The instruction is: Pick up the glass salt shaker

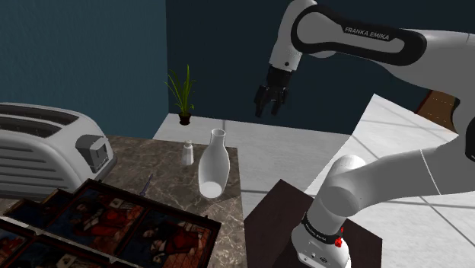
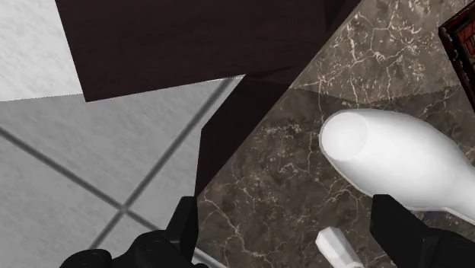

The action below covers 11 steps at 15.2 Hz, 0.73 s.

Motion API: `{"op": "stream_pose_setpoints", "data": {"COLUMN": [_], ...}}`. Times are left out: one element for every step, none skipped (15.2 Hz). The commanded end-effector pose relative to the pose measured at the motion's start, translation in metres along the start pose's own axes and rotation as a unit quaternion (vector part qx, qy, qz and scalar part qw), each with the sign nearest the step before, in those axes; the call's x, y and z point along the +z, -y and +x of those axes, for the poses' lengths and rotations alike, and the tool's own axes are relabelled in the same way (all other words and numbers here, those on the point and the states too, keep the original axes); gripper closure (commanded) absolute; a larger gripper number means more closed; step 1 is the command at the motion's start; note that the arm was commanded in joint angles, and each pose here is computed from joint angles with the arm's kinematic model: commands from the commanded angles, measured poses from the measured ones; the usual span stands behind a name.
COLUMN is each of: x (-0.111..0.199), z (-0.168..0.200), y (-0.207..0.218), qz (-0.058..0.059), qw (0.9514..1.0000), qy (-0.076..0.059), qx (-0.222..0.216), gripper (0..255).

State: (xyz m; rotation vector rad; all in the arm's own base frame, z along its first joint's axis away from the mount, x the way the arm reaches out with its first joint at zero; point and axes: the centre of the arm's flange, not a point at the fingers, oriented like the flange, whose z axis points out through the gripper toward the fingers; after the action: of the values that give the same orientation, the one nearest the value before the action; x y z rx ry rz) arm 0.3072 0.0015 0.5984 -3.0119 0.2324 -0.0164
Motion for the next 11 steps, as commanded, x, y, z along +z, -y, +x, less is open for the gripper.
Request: {"op": "stream_pose_setpoints", "data": {"x": [0.000, 0.007, 0.014, 0.022, 0.029, 0.036, 0.044, 0.051, 0.058, 0.066, 0.073], "z": [0.000, 0.008, 0.017, 0.026, 0.034, 0.043, 0.052, 0.060, 0.069, 0.078, 0.087], "y": [0.000, 0.007, 0.014, 0.022, 0.029, 0.036, 0.042, 0.049, 0.056, 0.063, 0.069], "qz": [0.000, 0.000, -0.001, -0.001, -0.002, -0.002, -0.003, -0.003, -0.004, -0.004, -0.005], "qw": [1.0000, 1.0000, 1.0000, 0.9999, 0.9999, 0.9998, 0.9997, 0.9996, 0.9995, 0.9994, 0.9992], "qy": [0.000, 0.000, 0.000, 0.000, 0.000, 0.000, 0.001, 0.001, 0.001, 0.001, 0.001], "qx": [0.000, 0.004, 0.008, 0.012, 0.016, 0.020, 0.024, 0.028, 0.032, 0.036, 0.040], "gripper": [0, 0, 0, 0, 0, 0, 0, 0, 0, 0, 0]}}
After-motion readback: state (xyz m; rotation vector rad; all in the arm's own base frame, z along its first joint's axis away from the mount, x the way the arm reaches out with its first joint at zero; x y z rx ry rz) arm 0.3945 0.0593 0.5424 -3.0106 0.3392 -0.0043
